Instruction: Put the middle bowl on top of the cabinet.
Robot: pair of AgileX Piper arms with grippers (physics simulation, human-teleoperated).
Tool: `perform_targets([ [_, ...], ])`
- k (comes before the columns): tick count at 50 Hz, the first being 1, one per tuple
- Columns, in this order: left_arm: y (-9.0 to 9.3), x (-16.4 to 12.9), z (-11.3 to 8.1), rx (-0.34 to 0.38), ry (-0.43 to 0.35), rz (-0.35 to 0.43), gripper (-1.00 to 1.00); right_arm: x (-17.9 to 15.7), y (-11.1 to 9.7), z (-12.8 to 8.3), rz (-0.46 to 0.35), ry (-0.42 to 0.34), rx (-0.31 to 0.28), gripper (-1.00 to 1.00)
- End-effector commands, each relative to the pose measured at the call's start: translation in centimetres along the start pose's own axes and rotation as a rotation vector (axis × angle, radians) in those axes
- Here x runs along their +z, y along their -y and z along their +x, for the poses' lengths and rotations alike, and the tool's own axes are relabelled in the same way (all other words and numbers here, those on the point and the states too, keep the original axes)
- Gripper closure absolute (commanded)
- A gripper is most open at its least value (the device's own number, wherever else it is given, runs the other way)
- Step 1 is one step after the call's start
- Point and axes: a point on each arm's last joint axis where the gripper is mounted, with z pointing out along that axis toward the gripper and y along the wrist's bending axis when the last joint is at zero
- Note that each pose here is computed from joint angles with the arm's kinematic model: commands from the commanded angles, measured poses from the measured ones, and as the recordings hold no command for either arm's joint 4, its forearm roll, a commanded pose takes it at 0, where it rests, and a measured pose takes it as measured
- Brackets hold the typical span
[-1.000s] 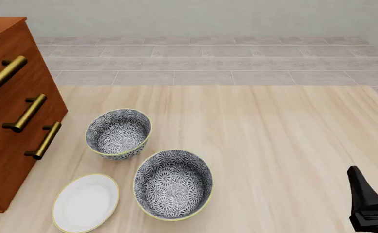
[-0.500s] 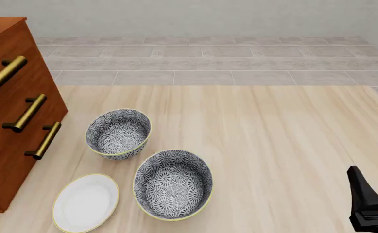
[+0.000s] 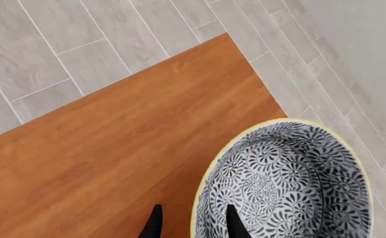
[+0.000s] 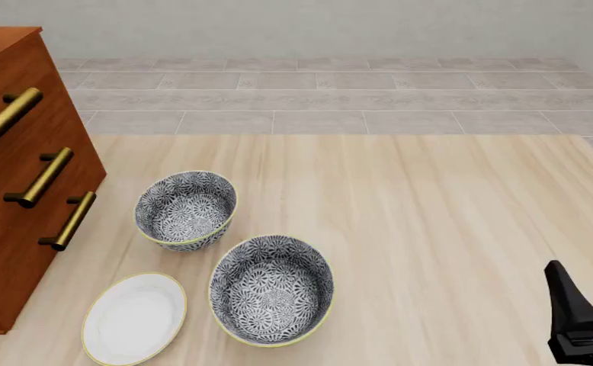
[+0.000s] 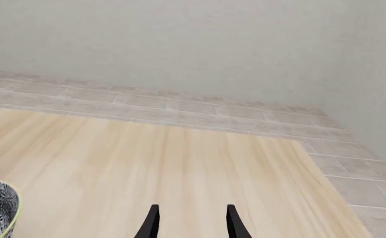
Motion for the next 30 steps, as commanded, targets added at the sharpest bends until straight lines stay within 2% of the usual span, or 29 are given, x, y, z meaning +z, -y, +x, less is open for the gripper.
perform_targets([
  [1, -0.7, 2.8, 1.3, 0.002, -0.087, -0.062, -1.00, 0.0, 0.0, 0.0, 0.000, -0.001, -0.002, -1.00],
  [13, -0.3, 2.5, 1.2, 0.002, -0.079, -0.049, -1.00, 0.0, 0.0, 0.0, -0.002, -0.001, -0.007, -1.00],
  [30, 2.7, -1.9, -0.5, 0.018, -0.006, 0.044, -1.00, 0.0, 0.0, 0.0, -0.005, 0.000, -0.014, -1.00],
])
